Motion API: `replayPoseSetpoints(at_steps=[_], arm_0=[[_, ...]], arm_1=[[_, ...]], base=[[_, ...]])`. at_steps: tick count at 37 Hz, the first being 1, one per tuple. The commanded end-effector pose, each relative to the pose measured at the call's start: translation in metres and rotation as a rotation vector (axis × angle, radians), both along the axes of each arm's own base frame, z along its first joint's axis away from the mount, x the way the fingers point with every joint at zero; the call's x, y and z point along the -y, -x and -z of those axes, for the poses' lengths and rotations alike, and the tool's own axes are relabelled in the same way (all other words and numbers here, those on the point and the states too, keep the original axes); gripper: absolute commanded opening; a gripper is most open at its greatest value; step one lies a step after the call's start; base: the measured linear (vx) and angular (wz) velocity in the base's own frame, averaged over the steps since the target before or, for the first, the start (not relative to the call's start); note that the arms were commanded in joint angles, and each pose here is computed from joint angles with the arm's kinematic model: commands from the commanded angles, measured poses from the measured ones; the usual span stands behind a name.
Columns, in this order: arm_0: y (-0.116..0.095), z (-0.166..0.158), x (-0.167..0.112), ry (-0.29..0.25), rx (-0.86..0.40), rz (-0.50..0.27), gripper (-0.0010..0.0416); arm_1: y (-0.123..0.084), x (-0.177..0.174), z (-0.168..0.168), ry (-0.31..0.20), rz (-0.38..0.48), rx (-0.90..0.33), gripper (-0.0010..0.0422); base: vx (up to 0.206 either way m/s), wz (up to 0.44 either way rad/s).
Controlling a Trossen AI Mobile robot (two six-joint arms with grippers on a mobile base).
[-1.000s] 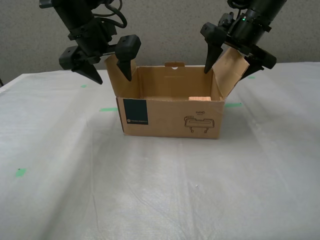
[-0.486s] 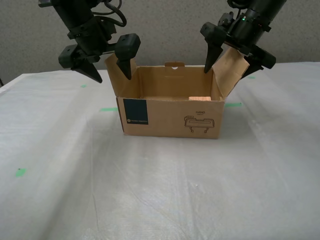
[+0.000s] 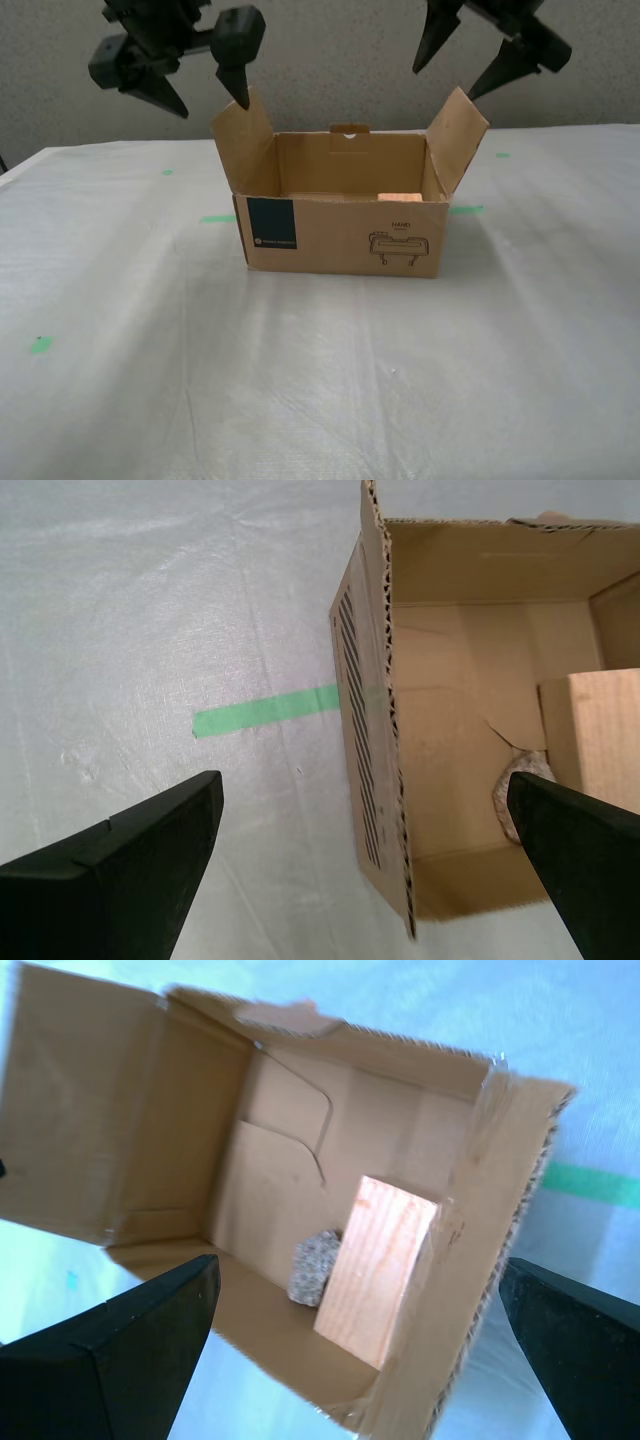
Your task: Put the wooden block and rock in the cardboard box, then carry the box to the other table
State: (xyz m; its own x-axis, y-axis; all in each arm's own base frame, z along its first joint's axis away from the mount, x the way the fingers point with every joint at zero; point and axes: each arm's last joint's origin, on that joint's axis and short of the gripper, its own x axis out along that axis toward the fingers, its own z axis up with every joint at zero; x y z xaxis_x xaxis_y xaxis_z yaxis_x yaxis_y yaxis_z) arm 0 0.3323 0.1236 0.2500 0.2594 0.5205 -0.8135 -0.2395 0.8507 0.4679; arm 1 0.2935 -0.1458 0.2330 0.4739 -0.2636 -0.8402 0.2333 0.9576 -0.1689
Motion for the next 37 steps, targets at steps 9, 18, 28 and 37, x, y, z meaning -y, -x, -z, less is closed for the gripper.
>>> replayPoseSetpoints(at_steps=[9, 18, 28, 37], arm_0=[[0.040, -0.063, 0.014, -0.044, 0.152, 0.008, 0.0390], [0.079, -0.100, 0.029, 0.022, 0.264, 0.065, 0.0389], [0.122, -0.134, 0.046, 0.058, 0.408, 0.116, 0.0390], [0.156, -0.154, 0.057, 0.026, 0.498, 0.121, 0.0389]], arm_1=[[0.030, -0.015, -0.045, 0.034, -0.005, 0.071, 0.0389], [0.060, -0.028, -0.077, 0.066, 0.000, 0.133, 0.0389], [0.090, -0.040, -0.100, 0.104, -0.007, 0.176, 0.0389], [0.112, -0.050, -0.118, 0.155, -0.014, 0.250, 0.0389]], base=[[0.000, 0.000], [0.000, 0.000], [0.000, 0.000], [0.000, 0.000]])
